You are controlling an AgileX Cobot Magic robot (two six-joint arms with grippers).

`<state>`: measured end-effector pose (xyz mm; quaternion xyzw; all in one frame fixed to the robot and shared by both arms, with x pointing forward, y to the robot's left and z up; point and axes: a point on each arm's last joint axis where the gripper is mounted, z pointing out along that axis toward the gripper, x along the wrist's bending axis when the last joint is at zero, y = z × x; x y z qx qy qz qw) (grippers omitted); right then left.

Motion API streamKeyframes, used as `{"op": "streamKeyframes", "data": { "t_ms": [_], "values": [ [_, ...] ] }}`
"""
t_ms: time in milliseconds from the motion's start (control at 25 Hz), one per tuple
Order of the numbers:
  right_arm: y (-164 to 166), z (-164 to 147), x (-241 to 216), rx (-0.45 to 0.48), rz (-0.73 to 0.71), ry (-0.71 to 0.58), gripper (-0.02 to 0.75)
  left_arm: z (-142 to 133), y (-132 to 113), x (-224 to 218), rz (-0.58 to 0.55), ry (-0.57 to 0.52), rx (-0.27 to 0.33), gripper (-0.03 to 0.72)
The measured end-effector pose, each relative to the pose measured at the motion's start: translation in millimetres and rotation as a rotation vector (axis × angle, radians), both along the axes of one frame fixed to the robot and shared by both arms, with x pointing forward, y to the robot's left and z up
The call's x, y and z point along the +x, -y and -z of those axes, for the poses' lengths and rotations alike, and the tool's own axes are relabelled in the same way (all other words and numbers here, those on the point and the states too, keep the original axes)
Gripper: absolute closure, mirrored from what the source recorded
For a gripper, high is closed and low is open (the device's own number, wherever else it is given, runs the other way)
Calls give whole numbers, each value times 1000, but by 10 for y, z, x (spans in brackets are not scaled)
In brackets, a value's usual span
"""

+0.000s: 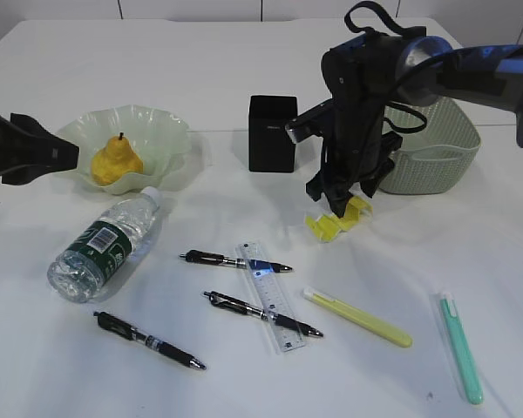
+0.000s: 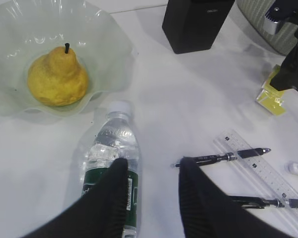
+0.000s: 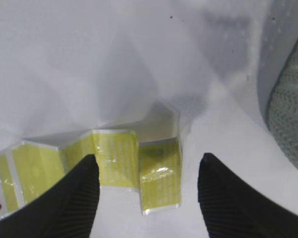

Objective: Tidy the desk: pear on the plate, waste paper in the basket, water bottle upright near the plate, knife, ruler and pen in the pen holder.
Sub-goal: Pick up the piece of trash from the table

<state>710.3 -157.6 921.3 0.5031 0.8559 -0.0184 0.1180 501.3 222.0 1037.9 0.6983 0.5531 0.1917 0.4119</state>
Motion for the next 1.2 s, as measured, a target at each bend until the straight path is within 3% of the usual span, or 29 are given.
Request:
{"op": "streamKeyframes", "data": {
  "t_ms": [800,1200],
  "values": [
    [5,1,-11,-4,6,-11,509,1,2,-2,0,-3,-5,448],
    [5,1,-12,-5,7,-13,528,0,5,-2,-3,-6,-12,448]
  ]
}}
